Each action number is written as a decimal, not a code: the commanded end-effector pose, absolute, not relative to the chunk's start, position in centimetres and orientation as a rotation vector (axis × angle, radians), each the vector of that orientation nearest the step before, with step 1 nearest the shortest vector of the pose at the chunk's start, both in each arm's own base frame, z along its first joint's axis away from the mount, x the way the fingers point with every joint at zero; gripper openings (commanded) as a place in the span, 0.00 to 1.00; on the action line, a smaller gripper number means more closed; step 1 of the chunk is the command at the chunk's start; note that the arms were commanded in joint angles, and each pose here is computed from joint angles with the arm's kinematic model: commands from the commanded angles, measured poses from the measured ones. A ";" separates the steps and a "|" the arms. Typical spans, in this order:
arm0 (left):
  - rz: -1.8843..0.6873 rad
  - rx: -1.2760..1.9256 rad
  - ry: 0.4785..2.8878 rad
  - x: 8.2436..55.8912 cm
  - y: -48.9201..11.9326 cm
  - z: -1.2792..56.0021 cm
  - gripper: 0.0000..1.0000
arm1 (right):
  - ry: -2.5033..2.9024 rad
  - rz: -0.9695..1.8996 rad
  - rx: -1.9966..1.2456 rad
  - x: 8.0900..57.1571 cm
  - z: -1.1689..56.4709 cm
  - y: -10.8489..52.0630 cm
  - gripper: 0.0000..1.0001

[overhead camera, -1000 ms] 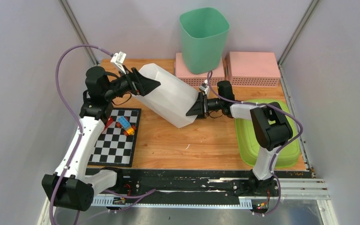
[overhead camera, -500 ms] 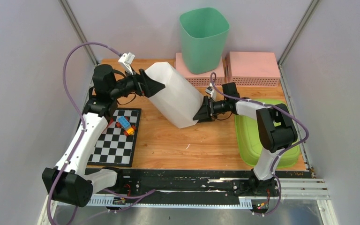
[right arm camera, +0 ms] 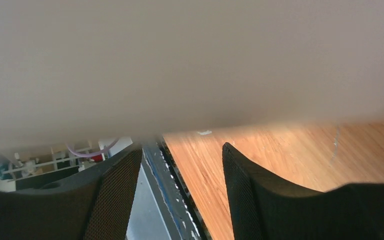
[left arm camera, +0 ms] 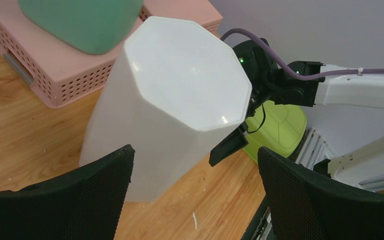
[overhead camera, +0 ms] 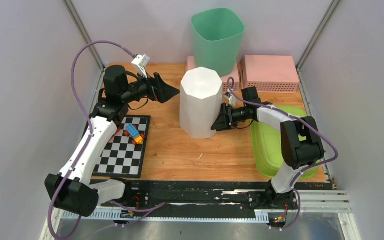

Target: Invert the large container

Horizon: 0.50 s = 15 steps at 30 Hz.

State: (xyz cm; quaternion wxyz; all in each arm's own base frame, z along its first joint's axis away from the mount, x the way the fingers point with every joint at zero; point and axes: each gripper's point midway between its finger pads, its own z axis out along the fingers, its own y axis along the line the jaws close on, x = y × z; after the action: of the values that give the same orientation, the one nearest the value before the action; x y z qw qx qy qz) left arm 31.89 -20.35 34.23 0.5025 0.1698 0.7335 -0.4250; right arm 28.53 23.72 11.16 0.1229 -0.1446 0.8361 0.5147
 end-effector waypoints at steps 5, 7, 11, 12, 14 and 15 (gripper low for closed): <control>-0.990 0.452 1.745 32.0 -20.6 35.0 0.94 | 2.383 1.281 -0.552 29.3 13.2 21.7 0.63; -0.976 0.460 1.737 31.8 -20.4 35.3 0.94 | 2.365 1.180 -0.584 29.7 13.7 21.0 0.63; -0.889 0.476 1.706 31.8 -19.6 36.4 0.98 | 2.270 0.934 -0.681 31.0 15.6 19.1 0.63; -0.864 0.477 1.700 31.8 -19.3 36.6 0.99 | 2.246 0.883 -0.691 31.3 16.2 18.6 0.64; -0.819 0.485 1.695 31.9 -18.8 36.8 1.00 | 2.193 0.810 -0.711 31.8 17.6 18.1 0.64; -0.804 0.485 1.696 32.0 -18.7 36.8 1.00 | 2.164 0.787 -0.718 32.1 18.3 18.0 0.64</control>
State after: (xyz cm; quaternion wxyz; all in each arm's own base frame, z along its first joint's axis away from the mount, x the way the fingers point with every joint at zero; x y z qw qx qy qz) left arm 32.32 -19.60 34.49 0.5250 0.1860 0.7372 -0.3825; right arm 30.27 20.13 15.99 0.2853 -0.2444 0.8456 0.3793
